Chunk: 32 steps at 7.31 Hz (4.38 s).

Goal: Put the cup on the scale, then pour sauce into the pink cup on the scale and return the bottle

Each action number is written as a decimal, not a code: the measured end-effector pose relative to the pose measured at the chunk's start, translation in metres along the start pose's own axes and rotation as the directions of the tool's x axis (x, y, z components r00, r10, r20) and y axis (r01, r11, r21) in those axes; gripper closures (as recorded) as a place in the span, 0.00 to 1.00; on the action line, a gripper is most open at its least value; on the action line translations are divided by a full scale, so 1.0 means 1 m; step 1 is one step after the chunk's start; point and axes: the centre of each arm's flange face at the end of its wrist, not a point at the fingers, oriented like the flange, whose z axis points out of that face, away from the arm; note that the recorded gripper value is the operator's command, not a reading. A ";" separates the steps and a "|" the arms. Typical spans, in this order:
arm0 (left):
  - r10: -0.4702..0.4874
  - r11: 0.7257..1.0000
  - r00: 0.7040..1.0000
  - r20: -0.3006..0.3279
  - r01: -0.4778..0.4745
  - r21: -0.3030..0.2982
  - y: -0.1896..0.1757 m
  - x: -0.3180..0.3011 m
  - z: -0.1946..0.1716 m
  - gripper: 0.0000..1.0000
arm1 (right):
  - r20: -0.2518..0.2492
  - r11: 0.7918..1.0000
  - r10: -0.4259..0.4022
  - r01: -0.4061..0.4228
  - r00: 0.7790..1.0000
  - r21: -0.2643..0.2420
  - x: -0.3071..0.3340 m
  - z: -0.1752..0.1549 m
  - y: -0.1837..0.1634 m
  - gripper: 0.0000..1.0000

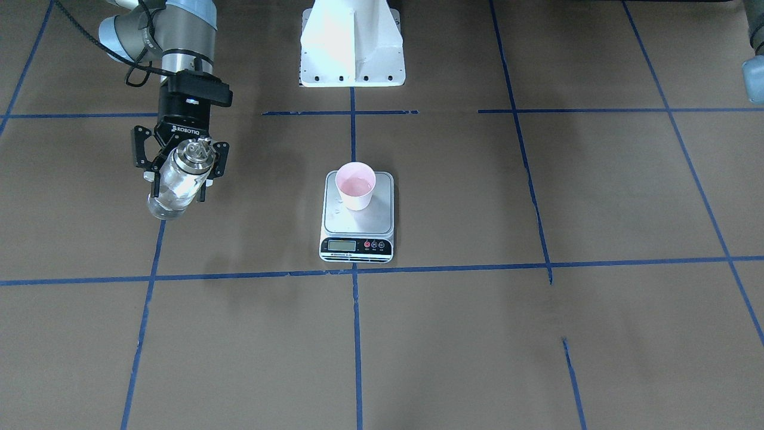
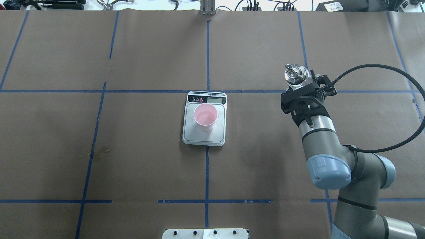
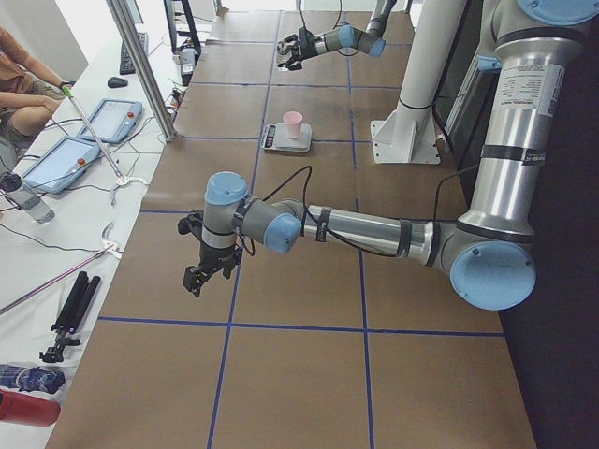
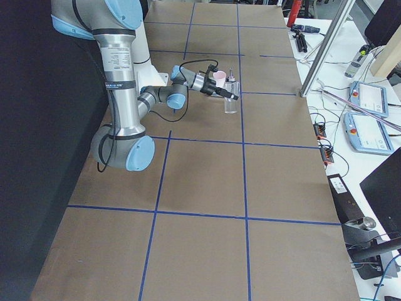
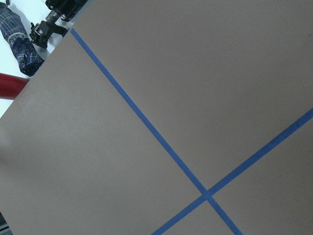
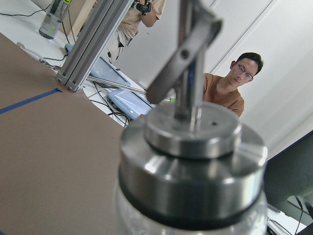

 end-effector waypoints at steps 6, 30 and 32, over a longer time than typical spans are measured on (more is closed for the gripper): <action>-0.146 0.989 0.968 -0.205 0.151 0.004 0.079 -0.009 0.009 0.00 | -0.110 0.967 -0.246 0.251 0.963 0.036 -0.085 0.019 -0.011 1.00; -0.145 0.989 0.970 -0.195 0.150 0.010 0.073 -0.011 0.005 0.00 | -0.386 0.567 -0.780 0.817 0.492 -0.105 -0.162 0.000 -0.023 1.00; -0.144 0.989 0.970 -0.195 0.149 0.011 0.072 -0.011 0.004 0.00 | -0.386 0.568 -0.780 0.816 0.493 -0.105 -0.162 0.000 -0.022 1.00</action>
